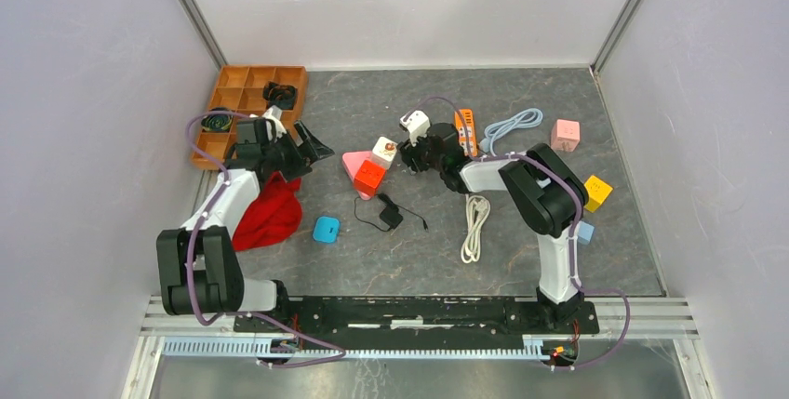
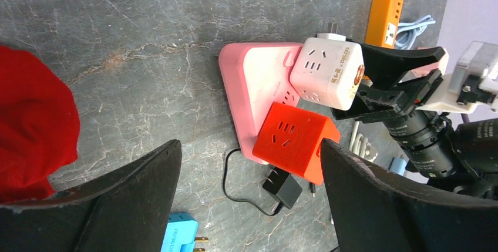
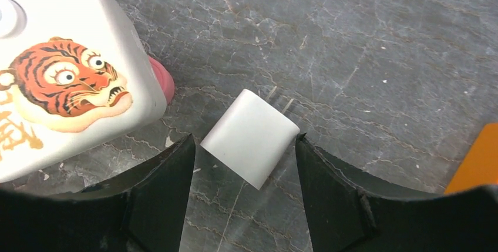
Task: Insert the plug
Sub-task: Pick up the plug from the center of the board.
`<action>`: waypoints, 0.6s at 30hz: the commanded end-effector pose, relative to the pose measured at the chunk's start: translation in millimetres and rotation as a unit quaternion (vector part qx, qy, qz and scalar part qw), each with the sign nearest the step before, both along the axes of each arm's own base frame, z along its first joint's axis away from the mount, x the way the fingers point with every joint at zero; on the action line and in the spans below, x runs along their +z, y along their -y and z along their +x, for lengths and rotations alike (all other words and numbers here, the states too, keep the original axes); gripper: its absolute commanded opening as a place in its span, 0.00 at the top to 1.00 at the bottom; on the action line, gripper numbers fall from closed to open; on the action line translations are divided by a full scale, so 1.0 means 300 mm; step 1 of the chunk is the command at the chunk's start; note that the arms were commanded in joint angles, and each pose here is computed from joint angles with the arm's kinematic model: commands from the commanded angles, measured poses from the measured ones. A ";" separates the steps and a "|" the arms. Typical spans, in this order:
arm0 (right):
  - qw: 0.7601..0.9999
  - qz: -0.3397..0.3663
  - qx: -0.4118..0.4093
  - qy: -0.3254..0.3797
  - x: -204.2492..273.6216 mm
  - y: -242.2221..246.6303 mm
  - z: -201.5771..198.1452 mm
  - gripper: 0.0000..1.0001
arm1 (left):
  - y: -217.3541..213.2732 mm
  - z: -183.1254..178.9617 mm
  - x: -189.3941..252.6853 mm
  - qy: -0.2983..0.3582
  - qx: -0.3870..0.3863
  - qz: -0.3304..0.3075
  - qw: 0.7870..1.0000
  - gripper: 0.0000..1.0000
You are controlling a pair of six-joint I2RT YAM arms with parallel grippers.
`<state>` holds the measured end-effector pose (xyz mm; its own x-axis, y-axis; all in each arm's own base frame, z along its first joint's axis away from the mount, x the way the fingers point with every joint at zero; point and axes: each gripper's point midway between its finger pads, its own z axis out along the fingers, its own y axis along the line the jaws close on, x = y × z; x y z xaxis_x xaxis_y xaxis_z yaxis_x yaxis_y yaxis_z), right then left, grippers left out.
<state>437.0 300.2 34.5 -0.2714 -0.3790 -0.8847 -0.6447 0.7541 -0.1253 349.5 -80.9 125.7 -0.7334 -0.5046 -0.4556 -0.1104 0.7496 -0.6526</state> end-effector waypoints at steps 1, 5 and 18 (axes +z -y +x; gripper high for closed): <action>1.000 0.013 0.016 0.008 0.031 -0.054 0.030 0.30 | 0.012 -0.014 0.028 0.028 -0.027 0.009 0.999 0.08; 1.000 0.000 -0.005 -0.011 0.006 -0.055 0.065 0.30 | 0.015 -0.024 0.022 0.028 -0.028 0.013 0.999 0.09; 0.998 -0.043 -0.020 0.028 0.155 0.130 -0.059 0.64 | 0.121 -0.044 0.129 0.073 -0.089 0.015 0.993 0.15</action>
